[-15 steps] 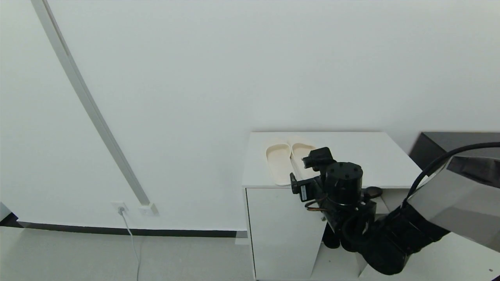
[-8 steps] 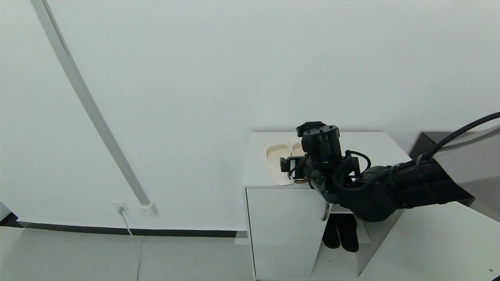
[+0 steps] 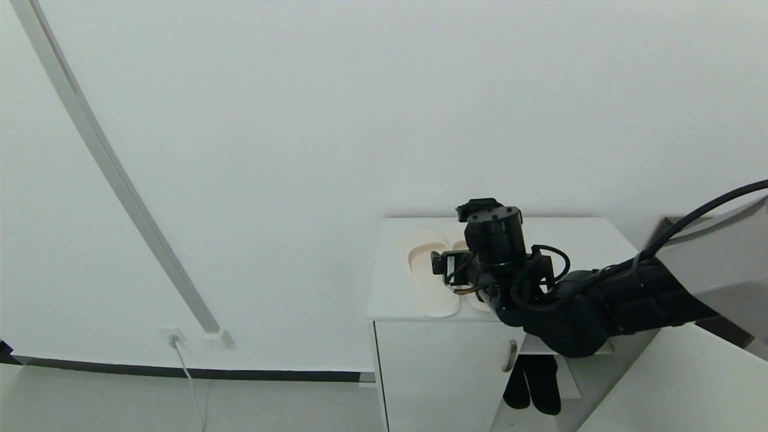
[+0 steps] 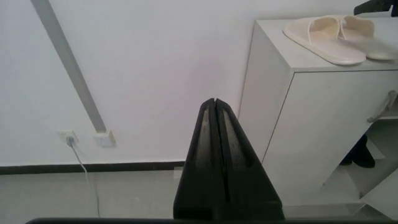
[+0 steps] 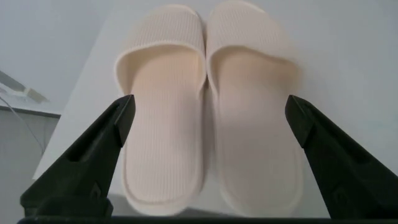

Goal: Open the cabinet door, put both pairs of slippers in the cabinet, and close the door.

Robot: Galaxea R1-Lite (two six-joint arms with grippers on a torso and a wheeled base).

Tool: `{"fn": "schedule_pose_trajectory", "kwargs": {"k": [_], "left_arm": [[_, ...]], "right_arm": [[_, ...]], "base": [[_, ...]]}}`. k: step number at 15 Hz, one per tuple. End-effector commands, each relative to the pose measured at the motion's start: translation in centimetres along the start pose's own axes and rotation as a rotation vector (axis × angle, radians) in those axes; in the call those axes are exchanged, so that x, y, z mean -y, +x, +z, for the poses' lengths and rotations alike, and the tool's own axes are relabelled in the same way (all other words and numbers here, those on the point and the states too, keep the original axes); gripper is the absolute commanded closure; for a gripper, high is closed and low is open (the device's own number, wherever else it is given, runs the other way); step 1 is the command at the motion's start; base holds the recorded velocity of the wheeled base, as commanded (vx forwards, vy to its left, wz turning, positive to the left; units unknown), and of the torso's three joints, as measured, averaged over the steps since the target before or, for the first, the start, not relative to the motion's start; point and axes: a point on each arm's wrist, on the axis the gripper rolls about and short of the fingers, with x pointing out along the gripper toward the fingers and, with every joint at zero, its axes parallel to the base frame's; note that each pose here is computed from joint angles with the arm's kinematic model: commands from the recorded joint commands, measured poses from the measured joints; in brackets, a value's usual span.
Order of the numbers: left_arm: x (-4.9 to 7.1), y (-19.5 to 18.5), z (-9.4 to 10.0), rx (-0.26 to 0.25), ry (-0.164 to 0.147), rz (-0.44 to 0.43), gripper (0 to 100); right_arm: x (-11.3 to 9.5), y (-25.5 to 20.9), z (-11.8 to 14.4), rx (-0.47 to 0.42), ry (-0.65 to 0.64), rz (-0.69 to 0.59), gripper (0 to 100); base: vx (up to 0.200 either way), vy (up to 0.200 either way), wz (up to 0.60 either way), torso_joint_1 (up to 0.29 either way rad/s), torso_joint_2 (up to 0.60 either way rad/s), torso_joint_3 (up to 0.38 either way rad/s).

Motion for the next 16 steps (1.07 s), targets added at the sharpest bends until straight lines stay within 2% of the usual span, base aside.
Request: {"fn": "schedule_pose_trajectory", "kwargs": {"k": [1, 7, 16], "left_arm": [[0.0, 0.0, 0.0, 0.000, -0.002, 0.001, 100], [0.0, 0.0, 0.0, 0.000, -0.002, 0.001, 100], [0.0, 0.0, 0.0, 0.000, -0.002, 0.001, 100]], "right_arm": [[-0.1, 0.2, -2.2, -0.033, -0.028, 0.002, 0], [-0.6, 2.3, -4.0, -0.046, -0.030, 0.020, 0], [0.0, 8.5, -5.0, 0.022, -0.035, -0.015, 0]], "base": [[0.000, 0.000, 0.00, 0.000, 0.00, 0.000], [0.000, 0.000, 0.00, 0.000, 0.00, 0.000], [0.000, 0.000, 0.00, 0.000, 0.00, 0.000]]}}
